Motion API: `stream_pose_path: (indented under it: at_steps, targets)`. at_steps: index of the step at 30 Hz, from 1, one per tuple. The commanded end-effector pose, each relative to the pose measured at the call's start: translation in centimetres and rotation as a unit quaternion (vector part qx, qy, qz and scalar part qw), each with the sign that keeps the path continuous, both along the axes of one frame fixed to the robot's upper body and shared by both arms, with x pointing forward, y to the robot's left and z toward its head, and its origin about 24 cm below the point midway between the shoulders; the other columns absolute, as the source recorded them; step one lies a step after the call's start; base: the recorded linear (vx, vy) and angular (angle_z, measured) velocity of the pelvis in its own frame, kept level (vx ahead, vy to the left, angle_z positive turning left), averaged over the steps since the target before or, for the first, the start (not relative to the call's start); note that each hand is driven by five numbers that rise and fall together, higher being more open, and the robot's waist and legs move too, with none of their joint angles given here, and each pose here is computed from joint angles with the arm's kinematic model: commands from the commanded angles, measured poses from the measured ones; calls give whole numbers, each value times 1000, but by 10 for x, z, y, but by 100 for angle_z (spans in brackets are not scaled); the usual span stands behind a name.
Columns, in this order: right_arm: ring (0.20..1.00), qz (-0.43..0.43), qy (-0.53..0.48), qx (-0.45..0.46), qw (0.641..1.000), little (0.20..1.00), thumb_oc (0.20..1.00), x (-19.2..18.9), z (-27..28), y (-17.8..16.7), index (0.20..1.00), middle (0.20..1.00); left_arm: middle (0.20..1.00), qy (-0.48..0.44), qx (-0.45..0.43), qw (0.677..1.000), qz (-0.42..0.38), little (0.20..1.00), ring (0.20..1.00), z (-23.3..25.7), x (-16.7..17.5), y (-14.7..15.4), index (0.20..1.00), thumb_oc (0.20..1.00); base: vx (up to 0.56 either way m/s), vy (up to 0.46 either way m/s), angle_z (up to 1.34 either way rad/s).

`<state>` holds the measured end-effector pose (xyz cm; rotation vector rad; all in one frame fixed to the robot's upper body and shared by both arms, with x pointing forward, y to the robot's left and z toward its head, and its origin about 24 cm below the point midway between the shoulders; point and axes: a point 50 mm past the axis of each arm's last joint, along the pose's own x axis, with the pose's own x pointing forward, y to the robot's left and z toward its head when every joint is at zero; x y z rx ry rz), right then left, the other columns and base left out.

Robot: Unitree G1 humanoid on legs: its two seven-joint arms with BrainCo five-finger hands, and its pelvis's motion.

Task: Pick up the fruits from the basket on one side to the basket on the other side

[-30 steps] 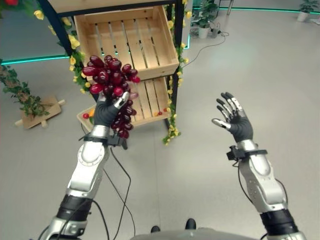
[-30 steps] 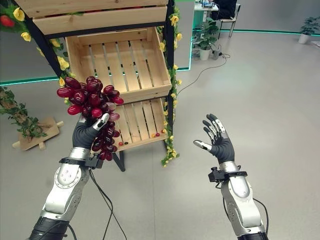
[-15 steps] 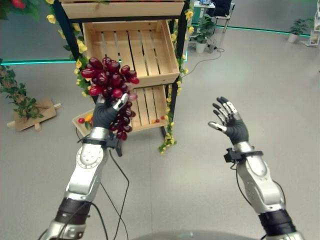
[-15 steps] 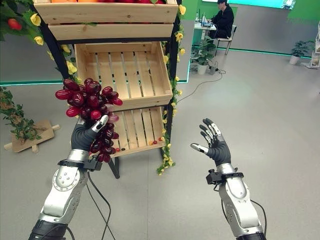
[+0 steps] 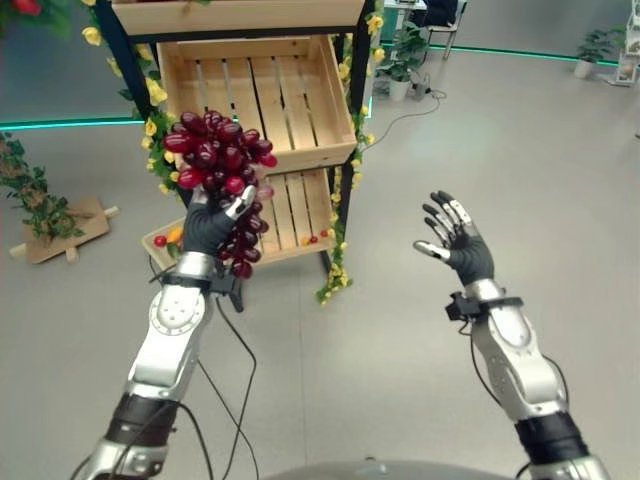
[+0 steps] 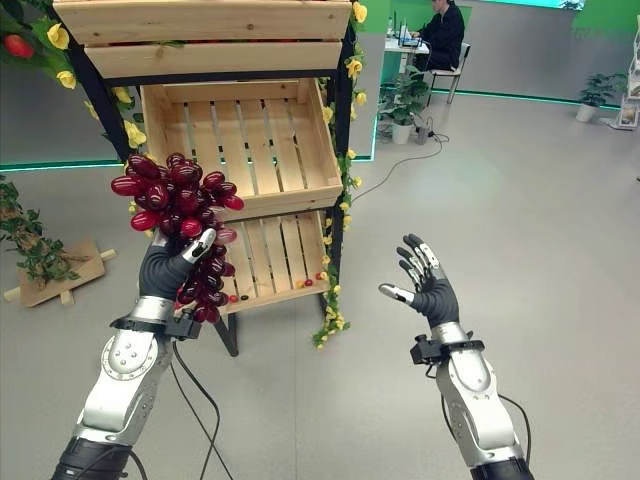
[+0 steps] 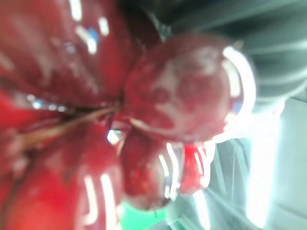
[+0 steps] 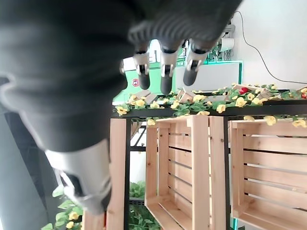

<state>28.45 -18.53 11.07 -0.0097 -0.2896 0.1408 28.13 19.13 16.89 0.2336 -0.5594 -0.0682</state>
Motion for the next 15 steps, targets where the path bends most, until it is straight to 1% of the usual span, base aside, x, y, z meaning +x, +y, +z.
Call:
stream_pose_path:
  at_steps: [1, 5, 7, 11, 15]
  targets:
    - [1000, 6, -73, -9, 997, 1000, 1000, 7, 30, 12, 1000, 1000, 200, -104, 38, 994, 3, 200, 200, 43, 0, 0, 200, 200, 41, 152, -5]
    - [1000, -14, -77, -11, 997, 1000, 1000, 8, 33, 3, 1000, 1000, 200, -101, 45, 994, -3, 200, 200, 44, 4, -6, 200, 200, 160, 19, 18]
    - [1000, -32, -86, -9, 996, 1000, 1000, 4, 36, -7, 1000, 1000, 200, -103, 54, 993, -10, 200, 200, 45, 6, -11, 200, 200, 213, -106, 52]
    - [1000, -39, -94, -8, 995, 1000, 1000, 0, 38, -10, 1000, 1000, 200, -106, 51, 993, -15, 200, 200, 45, 5, -12, 200, 200, 271, -151, 73]
    - [1000, -45, -91, -17, 995, 1000, 1000, -8, 33, -17, 1000, 1000, 200, -97, 42, 994, -16, 200, 200, 38, 2, -12, 200, 200, 266, -174, 52]
